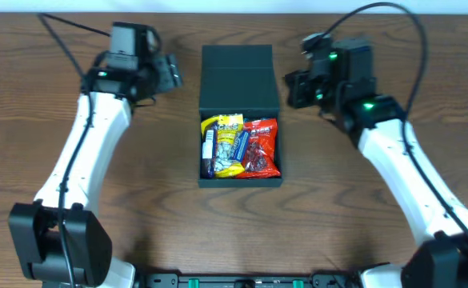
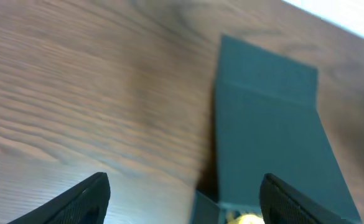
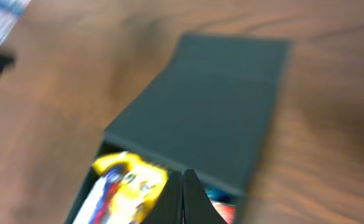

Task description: Pack container

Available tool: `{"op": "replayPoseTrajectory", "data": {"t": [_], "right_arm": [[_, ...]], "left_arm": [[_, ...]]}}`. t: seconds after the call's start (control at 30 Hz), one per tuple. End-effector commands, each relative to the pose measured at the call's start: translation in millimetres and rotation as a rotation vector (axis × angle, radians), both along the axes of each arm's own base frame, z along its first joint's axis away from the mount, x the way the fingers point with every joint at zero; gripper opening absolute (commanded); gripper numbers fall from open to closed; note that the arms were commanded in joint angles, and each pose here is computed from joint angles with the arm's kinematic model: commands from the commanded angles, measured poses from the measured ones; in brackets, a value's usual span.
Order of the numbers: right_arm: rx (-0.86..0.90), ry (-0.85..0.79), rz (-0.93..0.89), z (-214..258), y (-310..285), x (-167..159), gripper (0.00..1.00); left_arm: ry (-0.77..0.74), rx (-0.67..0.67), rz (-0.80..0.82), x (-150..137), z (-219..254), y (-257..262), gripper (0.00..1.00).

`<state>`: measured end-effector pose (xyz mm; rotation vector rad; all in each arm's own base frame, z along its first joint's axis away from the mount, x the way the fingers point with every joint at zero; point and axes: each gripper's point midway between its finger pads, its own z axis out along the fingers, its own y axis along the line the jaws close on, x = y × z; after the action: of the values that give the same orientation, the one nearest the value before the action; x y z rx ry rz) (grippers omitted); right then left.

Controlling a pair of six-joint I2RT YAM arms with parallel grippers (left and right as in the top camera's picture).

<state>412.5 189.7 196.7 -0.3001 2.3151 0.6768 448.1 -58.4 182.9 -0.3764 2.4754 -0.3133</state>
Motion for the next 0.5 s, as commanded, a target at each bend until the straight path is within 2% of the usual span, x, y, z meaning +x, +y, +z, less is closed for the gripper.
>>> {"op": "replayPoseTrajectory", "data": {"t": [0.0,0.23,0.47], "right_arm": [[0.027,0.042,0.228,-18.7,45.2,-26.8,0.01],[0.042,0.152,0.462,-52.3,89.0,-71.3,0.01],[-0.008,0.321,0.492,-101.4,90.7,-91.7,0.01]], "left_arm": [[-0.028,0.006,0.028,5.4,8.7,19.2,0.78],[-0.044,0.012,0.061,9.3,11.0,37.1,0.78],[-0.053,0.025,0.044,10.7,12.1,37.0,0.78]]}}
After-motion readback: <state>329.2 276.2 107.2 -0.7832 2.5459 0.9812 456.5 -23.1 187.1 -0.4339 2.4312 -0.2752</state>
